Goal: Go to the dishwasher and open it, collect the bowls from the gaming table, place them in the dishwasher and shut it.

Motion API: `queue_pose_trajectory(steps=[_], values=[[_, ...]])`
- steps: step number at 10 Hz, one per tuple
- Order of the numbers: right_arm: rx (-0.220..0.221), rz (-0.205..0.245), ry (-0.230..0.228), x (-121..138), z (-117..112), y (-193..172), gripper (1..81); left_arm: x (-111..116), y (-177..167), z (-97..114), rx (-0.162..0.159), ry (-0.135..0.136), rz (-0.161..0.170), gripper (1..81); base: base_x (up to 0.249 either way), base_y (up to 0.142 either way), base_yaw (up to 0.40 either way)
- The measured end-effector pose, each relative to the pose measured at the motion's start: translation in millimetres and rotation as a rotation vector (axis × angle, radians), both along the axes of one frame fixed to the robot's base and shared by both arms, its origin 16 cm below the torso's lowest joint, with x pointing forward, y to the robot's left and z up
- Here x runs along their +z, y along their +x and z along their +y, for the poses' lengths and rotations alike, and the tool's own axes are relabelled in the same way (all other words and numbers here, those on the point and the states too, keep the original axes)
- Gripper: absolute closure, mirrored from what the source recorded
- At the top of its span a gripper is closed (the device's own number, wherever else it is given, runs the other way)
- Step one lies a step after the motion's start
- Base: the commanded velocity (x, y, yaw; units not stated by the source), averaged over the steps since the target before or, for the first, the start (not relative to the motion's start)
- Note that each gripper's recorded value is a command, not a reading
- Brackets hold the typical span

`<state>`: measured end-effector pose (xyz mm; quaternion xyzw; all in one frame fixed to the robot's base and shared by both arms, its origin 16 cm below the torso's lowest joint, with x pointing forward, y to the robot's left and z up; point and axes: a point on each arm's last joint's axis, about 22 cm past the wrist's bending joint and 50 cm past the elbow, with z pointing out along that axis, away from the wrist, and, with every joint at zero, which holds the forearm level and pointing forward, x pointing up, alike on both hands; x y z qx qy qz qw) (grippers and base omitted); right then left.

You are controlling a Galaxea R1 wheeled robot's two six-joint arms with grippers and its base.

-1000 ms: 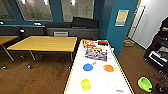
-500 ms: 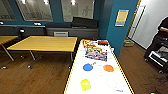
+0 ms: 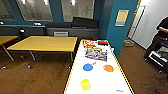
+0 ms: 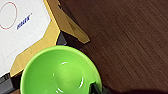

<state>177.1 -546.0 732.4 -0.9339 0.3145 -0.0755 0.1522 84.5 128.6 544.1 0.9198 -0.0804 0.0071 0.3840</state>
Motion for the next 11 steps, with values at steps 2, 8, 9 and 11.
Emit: queue_pose_trajectory(steps=[2, 8, 9, 11], values=[[0.005, 0.014, 0.009, -12, 7, -39, 81.1, 20, 32, 41, 0.004, 0.017, -0.044, 1.0, 0.0, 0.0, 0.0], [-0.017, 0.003, 0.114, -69, 74, -101, 81.1, 72, 112, 134, 0.044, 0.094, -0.134, 1.0, 0.0, 0.0, 0.0], [-0.018, 0.003, 0.14, -75, 89, -108, 81.1, 90, 136, 141, 0.079, 0.087, -0.144, 1.0, 0.0, 0.0, 0.0], [-0.016, -0.023, 0.156, -80, 103, -121, 81.1, 128, 186, 138, 0.14, 0.049, -0.18, 1.0, 0.0, 0.0, 0.0]])
